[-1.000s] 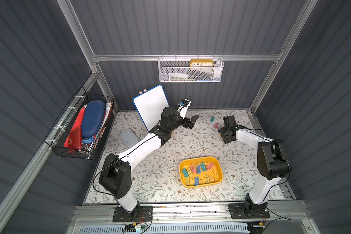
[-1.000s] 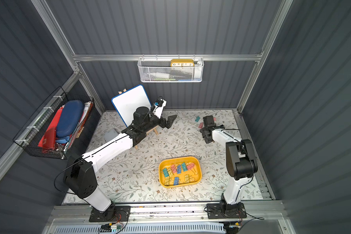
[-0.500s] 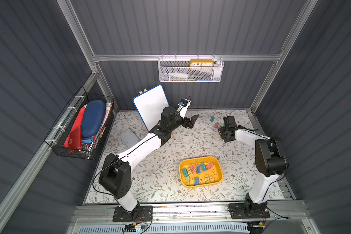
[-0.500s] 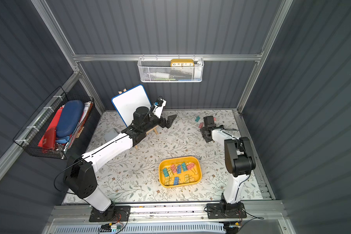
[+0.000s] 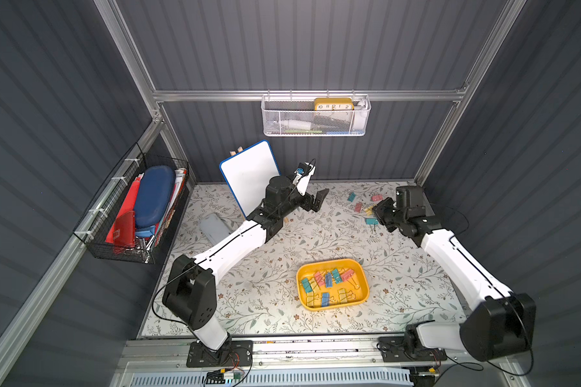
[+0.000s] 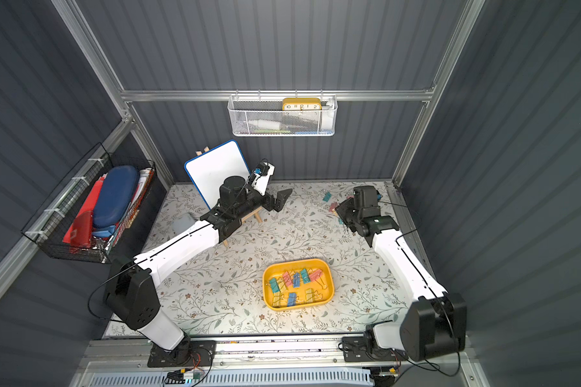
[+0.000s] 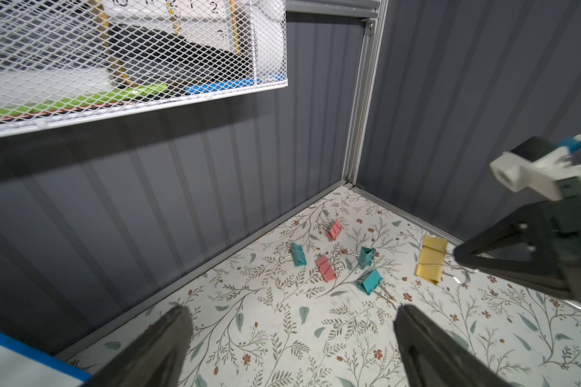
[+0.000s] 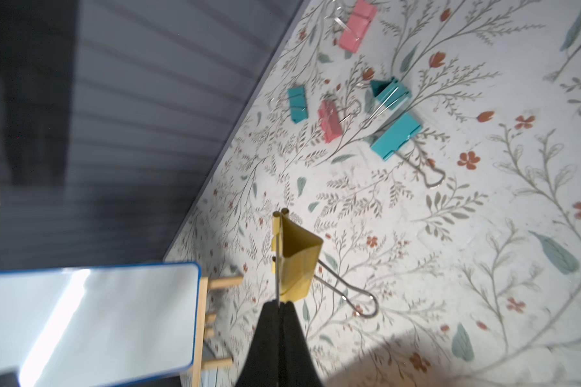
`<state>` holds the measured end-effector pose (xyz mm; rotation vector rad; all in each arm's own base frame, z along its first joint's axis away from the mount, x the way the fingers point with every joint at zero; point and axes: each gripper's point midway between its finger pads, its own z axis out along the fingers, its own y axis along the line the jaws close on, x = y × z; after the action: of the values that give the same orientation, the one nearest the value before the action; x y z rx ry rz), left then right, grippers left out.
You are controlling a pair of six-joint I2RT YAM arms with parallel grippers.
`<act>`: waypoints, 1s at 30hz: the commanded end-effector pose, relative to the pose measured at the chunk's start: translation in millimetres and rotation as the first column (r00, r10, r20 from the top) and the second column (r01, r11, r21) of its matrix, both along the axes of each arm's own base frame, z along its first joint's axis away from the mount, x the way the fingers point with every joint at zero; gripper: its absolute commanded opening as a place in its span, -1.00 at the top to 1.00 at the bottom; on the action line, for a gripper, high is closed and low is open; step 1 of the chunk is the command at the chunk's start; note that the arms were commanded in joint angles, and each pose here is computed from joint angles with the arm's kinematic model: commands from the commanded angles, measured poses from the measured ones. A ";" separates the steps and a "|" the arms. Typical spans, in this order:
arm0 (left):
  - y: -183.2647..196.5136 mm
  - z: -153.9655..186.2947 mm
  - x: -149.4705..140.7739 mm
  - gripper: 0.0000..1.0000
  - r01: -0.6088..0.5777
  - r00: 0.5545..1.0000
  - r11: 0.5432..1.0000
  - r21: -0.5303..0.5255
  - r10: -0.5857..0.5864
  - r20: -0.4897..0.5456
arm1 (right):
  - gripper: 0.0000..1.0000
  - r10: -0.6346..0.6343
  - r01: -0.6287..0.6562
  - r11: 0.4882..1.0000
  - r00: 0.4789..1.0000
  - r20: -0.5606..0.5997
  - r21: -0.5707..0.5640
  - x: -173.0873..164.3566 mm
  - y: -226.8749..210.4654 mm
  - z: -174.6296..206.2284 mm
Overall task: Put the binder clips in the storage box
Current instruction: Pick up the binder clip at the center of the board, then place the binder clip in the storage box.
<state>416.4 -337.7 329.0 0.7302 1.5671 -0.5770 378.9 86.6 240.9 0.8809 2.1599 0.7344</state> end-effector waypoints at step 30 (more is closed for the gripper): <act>-1.2 3.5 -2.3 -0.99 0.013 1.000 1.000 -0.008 -0.013 0.015 | 1.00 0.447 -0.765 0.605 0.556 -0.701 -0.221 -193.3 98.6 -158.3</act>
<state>415.3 -339.0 330.6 0.7360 1.5576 -0.5864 182.0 178.2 87.2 -0.0282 3.1219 0.1027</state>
